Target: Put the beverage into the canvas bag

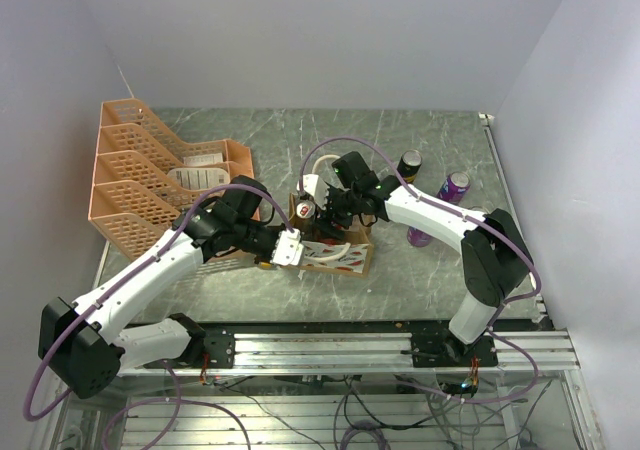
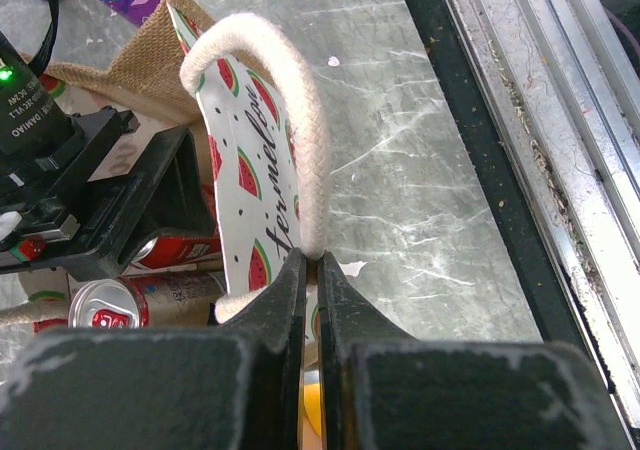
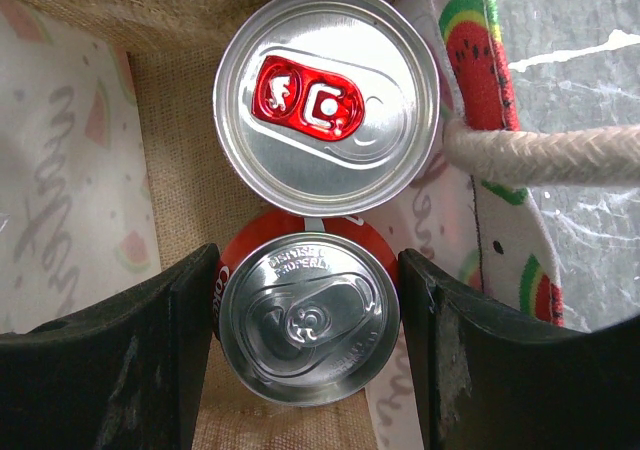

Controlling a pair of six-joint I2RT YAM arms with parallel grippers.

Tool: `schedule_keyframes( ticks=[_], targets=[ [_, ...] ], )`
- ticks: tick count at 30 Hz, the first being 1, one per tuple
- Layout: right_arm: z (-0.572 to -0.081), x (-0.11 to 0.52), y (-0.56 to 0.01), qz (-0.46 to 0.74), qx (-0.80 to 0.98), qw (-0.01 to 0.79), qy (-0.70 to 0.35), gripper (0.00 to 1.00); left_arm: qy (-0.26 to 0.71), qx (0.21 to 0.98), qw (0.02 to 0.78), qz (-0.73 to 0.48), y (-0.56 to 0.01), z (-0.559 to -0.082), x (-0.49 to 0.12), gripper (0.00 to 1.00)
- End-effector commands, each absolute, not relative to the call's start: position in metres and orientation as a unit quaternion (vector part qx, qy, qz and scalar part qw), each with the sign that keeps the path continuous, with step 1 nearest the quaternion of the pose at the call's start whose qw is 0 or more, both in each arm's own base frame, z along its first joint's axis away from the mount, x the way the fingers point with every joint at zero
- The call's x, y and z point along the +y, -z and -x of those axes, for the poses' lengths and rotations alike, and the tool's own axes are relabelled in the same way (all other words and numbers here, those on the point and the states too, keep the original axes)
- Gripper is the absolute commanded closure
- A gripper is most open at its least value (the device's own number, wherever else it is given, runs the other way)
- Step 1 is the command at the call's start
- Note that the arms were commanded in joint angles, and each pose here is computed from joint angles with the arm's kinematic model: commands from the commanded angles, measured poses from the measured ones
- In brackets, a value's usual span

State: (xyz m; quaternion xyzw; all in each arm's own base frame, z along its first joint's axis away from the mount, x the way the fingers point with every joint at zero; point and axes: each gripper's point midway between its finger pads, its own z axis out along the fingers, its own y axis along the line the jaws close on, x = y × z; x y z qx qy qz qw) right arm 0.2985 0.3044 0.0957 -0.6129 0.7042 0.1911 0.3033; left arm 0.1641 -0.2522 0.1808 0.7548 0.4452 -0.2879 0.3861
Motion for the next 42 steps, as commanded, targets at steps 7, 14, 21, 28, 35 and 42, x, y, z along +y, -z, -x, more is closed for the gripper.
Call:
schedule_keyframes(
  ticks=[7,14,21,28,35,42],
  targets=[
    [-0.31,0.319,-0.123,0.62,0.678,0.343,-0.196,0.36,0.278,0.434,0.4,-0.758,-0.185,-0.168,-0.256,0.93],
    [-0.309,0.319,-0.128,0.621,0.676,0.345,-0.194,0.27,0.275,0.434,0.404,-0.757,-0.188,-0.169,-0.256,0.93],
    [-0.307,0.319,-0.135,0.622,0.673,0.352,-0.191,0.23,0.276,0.435,0.402,-0.757,-0.188,-0.168,-0.256,0.93],
    [-0.304,0.321,-0.156,0.623,0.665,0.364,-0.193,0.25,0.274,0.434,0.399,-0.76,-0.185,-0.167,-0.254,0.93],
    [-0.298,0.316,-0.182,0.625,0.654,0.387,-0.18,0.25,0.274,0.429,0.398,-0.763,-0.186,-0.167,-0.254,0.93],
    [-0.29,0.306,-0.213,0.623,0.639,0.418,-0.171,0.26,0.278,0.431,0.397,-0.761,-0.187,-0.168,-0.256,0.93]
  ],
)
